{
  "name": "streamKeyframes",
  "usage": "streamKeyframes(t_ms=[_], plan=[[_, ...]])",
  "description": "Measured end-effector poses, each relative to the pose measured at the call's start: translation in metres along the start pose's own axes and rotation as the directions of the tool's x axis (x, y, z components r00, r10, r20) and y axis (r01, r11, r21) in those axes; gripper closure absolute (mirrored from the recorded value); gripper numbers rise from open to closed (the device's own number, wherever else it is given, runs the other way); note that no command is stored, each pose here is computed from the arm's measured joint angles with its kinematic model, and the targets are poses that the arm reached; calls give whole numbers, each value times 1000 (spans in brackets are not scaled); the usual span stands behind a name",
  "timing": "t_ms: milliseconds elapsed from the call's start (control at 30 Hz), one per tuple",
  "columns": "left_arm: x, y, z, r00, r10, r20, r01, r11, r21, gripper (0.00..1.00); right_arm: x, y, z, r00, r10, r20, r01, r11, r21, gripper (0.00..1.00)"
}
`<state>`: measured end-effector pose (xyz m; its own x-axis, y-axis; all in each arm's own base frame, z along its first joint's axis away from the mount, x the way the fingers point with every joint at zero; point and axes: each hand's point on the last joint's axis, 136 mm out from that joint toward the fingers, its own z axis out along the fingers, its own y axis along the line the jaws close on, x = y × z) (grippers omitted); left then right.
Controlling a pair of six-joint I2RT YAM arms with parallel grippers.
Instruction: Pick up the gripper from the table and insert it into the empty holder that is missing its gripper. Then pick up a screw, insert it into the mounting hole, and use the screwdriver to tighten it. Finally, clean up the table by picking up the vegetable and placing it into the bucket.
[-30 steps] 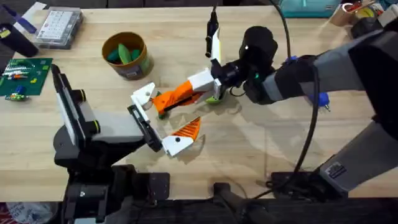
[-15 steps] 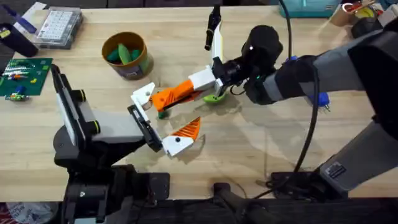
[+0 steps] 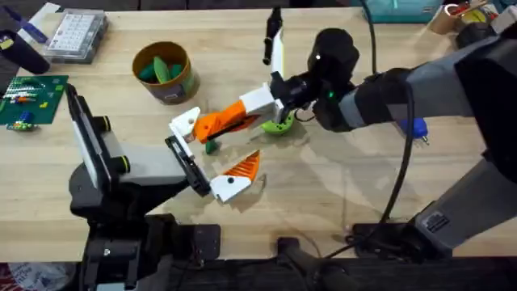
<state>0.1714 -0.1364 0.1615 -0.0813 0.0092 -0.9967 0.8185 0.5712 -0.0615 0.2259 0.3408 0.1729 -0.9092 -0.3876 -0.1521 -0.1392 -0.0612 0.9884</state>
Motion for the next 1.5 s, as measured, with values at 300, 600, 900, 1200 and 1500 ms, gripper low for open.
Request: streamKeyframes(t_ms=[300,600,900,1200,1500], plan=[[0,3,0,1000,-3,0,3,1000,-16,15,-5,-5,6,999,24,-22,-24,1000,11,982],[0,5,0,1000,-3,1,3,1000,-28,14,-16,-3,11,996,73,-47,-71,997,28,982],[-1,8,0,1000,0,2,0,999,-49,15,-22,-2,14,997,53,-51,-51,998,40,982],[0,9,0,1000,-9,1,9,999,-51,15,-32,-7,15,999,49,-10,-48,997,60,982],[-1,9,0,1000,-9,2,9,999,-54,15,-31,-6,17,999,31,-19,-30,998,57,982]])
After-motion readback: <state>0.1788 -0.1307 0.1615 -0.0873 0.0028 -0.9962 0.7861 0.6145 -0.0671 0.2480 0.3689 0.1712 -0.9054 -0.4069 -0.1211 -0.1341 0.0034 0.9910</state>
